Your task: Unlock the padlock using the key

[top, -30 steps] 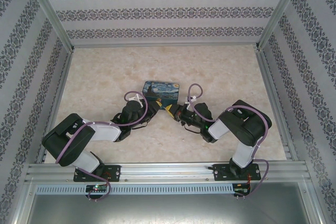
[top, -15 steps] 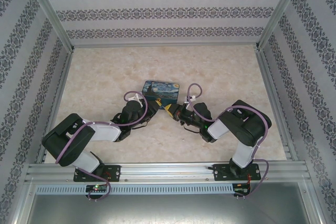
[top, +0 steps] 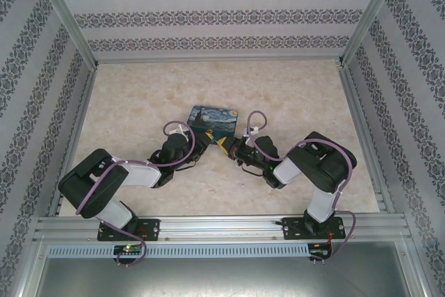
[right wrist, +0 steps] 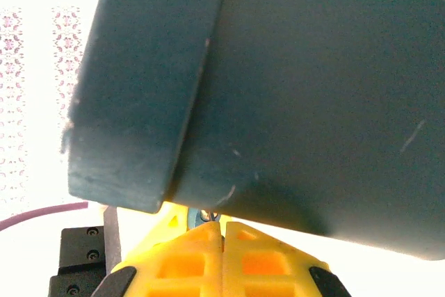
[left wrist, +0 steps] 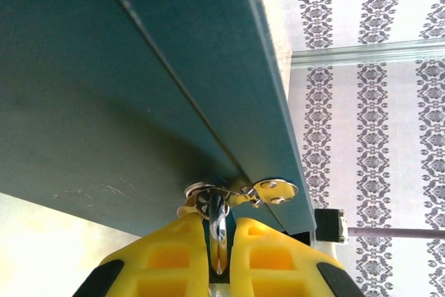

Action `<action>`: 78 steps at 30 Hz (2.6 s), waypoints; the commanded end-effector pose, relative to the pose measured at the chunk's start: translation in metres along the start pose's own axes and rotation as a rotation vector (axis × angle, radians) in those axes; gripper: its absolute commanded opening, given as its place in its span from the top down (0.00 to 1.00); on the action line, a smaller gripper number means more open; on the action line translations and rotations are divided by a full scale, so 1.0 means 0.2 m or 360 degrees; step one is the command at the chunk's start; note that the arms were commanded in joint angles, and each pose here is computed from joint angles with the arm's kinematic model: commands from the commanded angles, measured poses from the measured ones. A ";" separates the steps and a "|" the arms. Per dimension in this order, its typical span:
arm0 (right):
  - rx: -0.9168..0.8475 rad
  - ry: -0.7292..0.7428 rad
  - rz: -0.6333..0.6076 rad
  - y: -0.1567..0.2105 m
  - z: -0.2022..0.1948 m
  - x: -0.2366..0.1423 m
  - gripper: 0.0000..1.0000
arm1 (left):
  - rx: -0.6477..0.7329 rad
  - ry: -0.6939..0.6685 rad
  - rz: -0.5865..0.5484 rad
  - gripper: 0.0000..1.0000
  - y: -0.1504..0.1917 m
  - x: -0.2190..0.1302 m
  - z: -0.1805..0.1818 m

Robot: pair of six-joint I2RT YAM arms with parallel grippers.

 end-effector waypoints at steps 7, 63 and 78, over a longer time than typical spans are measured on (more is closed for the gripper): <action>-0.0003 -0.0197 -0.0021 -0.02 0.14 0.05 1.00 | -0.0088 0.0264 0.0073 1.00 0.06 0.00 -0.15; -0.0079 -0.0141 0.0070 -0.17 0.19 -0.01 0.48 | -0.0055 0.0080 -0.0039 1.00 0.10 0.08 -0.01; -0.0652 0.0605 0.0179 -0.07 0.12 -0.31 0.45 | 0.0039 -0.0008 -0.0027 1.00 0.10 0.08 0.02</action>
Point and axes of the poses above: each hand's point on the last joint's axis, 136 mm out from that joint toward the fingers, its own x axis out along the fingers, its own z axis along the line the jaws close on, y = z × x, the point moved 8 cm from there along -x, back along the fingers, and after that the axes turned 1 degree about -x, right-handed, at the moved point
